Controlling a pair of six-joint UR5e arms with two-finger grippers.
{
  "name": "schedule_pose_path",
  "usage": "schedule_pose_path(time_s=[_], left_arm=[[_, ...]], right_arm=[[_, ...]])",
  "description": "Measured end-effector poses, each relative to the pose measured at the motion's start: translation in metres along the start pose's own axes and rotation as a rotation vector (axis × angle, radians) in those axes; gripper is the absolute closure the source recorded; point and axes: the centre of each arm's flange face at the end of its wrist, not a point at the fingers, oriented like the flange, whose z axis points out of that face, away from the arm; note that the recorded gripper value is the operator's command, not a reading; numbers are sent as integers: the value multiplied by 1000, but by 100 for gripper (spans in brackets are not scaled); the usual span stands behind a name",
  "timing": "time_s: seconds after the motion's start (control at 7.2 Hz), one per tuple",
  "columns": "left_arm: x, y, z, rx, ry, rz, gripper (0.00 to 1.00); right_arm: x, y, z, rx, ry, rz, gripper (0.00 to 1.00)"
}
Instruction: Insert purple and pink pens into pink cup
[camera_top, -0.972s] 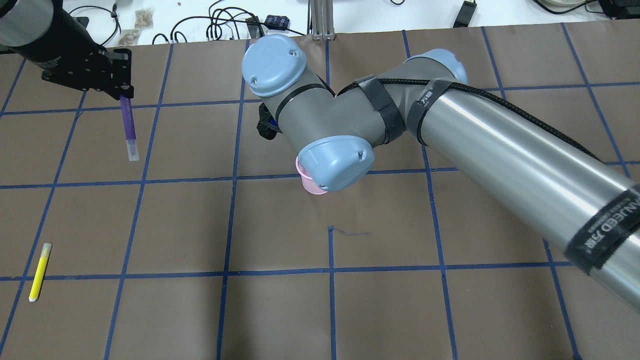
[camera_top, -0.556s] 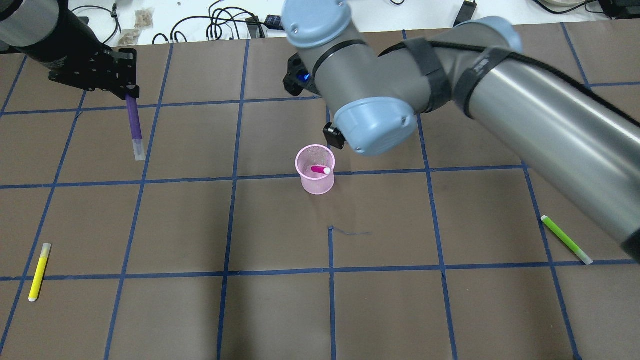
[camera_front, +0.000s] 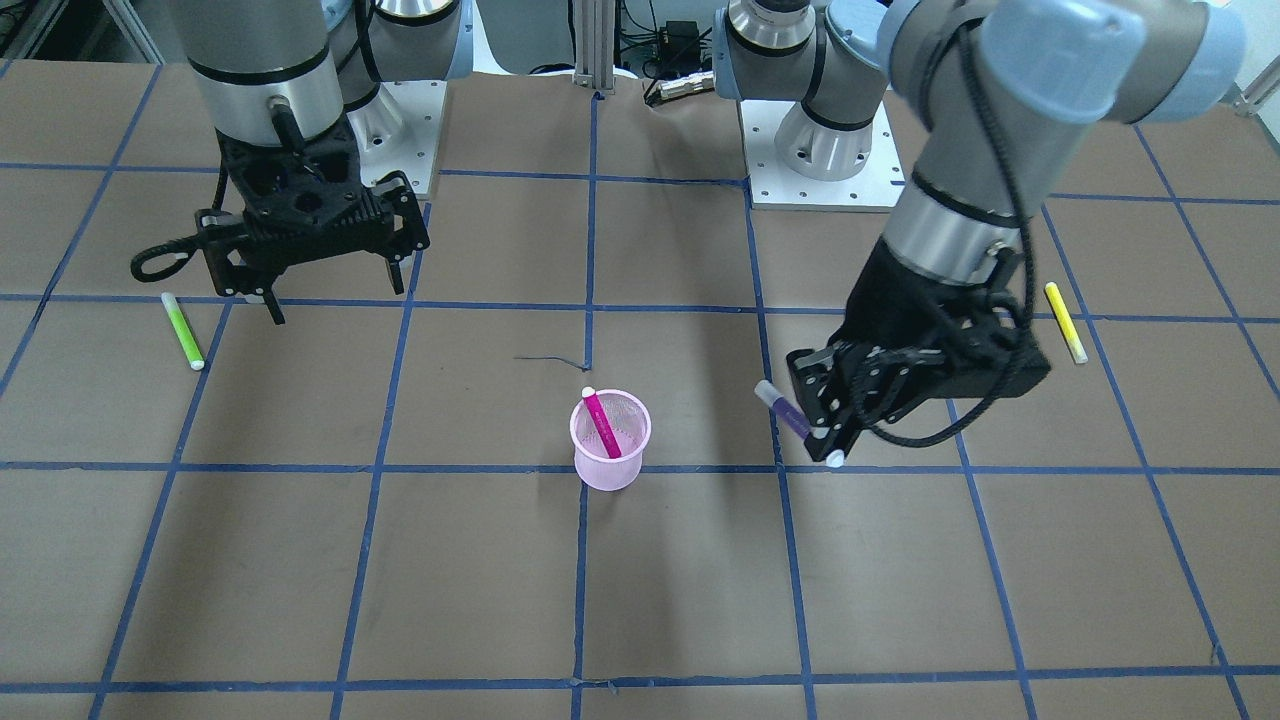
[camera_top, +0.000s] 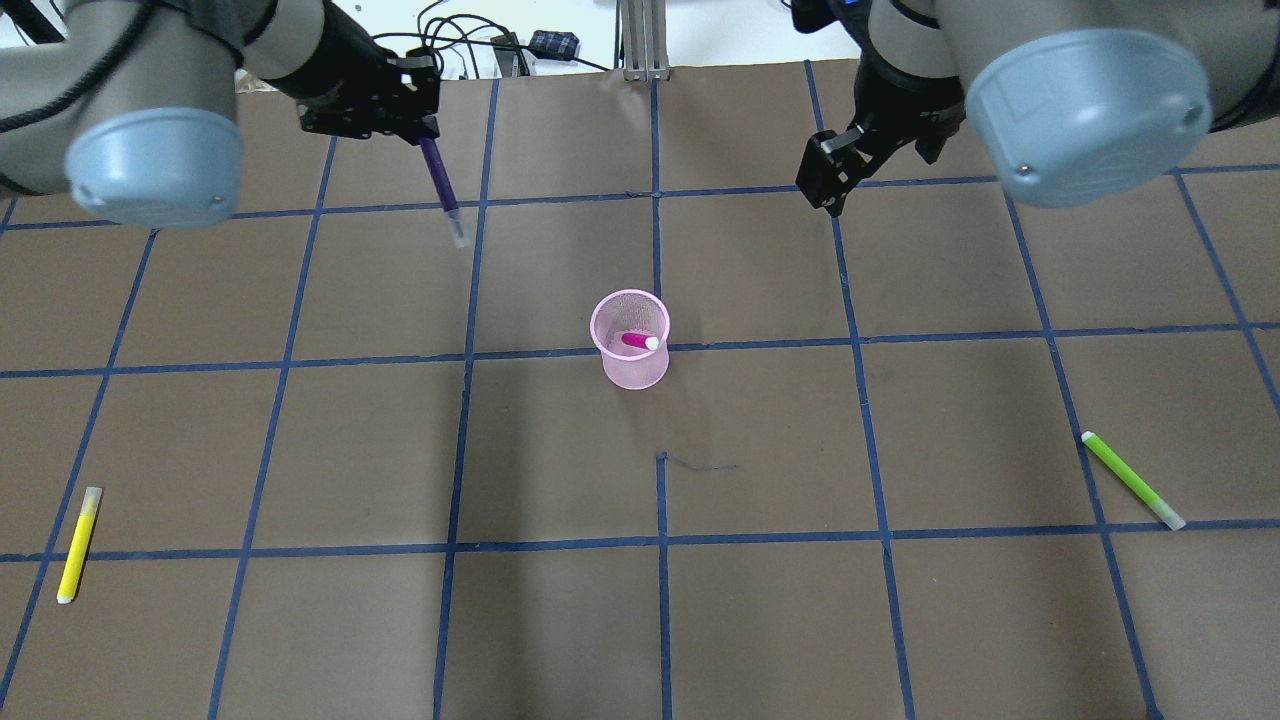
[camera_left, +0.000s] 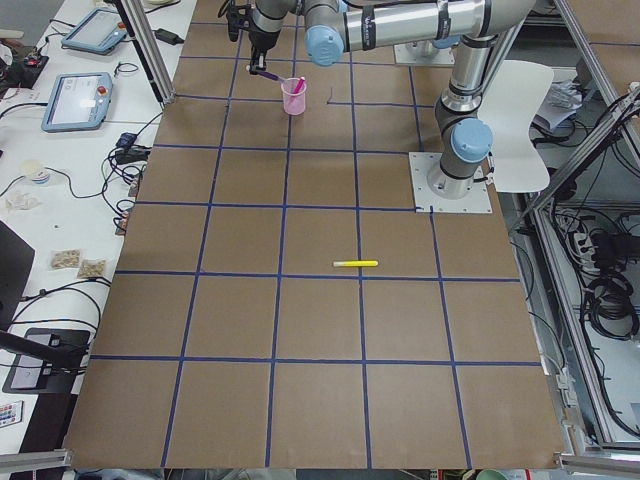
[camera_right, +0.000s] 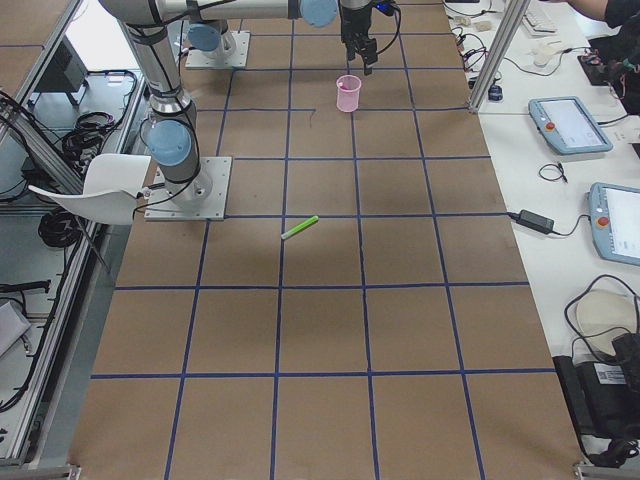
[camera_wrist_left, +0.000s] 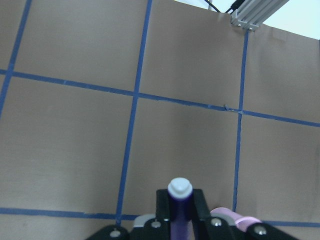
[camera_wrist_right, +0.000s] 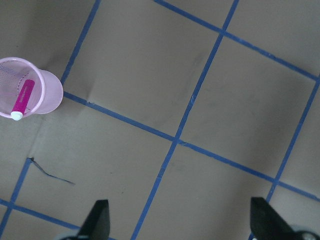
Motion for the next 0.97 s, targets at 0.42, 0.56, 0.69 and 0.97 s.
schedule_pose_path(time_s=[0.42,0.56,0.69,0.97], left_arm=[[71,34,45,134,-49,44,100],[85,45,57,150,-64,43,100],[97,55,68,161,-62,33,100],[112,75,86,162,-52,46,100]], right_arm=[[5,12,-10,-23,-39,246,0],[5,13,-9,-23,-40,273,0],[5,13,-8,-26,-40,283,0],[4,14,-6,-31,-41,282,0]])
